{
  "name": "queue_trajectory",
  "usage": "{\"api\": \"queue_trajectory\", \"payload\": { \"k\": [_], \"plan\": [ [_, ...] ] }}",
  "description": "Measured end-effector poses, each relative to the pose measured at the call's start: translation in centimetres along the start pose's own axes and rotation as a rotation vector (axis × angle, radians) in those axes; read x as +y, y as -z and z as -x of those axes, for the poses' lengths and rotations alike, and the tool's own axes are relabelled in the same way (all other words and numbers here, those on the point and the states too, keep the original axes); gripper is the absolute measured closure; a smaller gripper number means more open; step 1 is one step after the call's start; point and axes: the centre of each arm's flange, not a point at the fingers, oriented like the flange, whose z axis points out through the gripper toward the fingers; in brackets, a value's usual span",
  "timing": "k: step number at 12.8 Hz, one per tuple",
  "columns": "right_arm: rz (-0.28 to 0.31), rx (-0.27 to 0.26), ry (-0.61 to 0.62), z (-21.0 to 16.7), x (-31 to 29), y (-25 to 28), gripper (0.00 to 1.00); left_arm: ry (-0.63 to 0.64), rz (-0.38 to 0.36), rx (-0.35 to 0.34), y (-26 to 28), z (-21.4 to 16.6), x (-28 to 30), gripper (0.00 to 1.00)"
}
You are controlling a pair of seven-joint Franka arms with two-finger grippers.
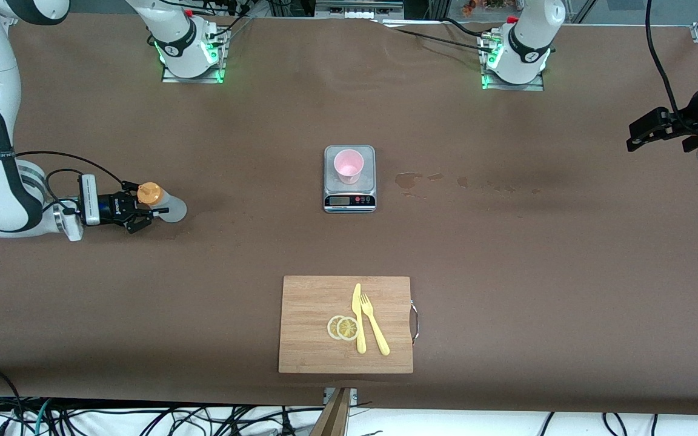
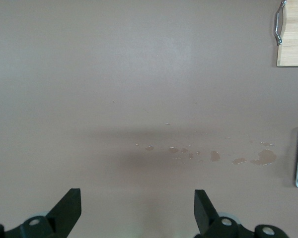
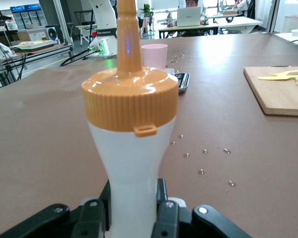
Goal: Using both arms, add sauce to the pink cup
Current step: 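Set the sauce bottle down and open the right gripper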
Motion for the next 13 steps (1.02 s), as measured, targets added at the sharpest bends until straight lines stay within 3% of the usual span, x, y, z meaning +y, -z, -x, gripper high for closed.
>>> {"api": "queue_trajectory", "payload": {
  "k": [6,8,12,13],
  "plan": [
    [0.026,0.040,0.002,2.7,-0.6,-0.9,0.67,0.000,0.000,0.000,0.0,0.0,0.0,0.00],
    [0.028,0.039,0.005,2.6,-0.6,-0.7,0.53,0.000,0.000,0.000,0.0,0.0,0.0,0.00],
    [0.029,0.037,0.000,2.7,-0.9,0.1,0.06,0.000,0.000,0.000,0.0,0.0,0.0,0.00],
    [0.025,0.032,-0.005,2.9,-1.3,0.5,0.00,0.000,0.000,0.000,0.0,0.0,0.0,0.00]
  ]
}}
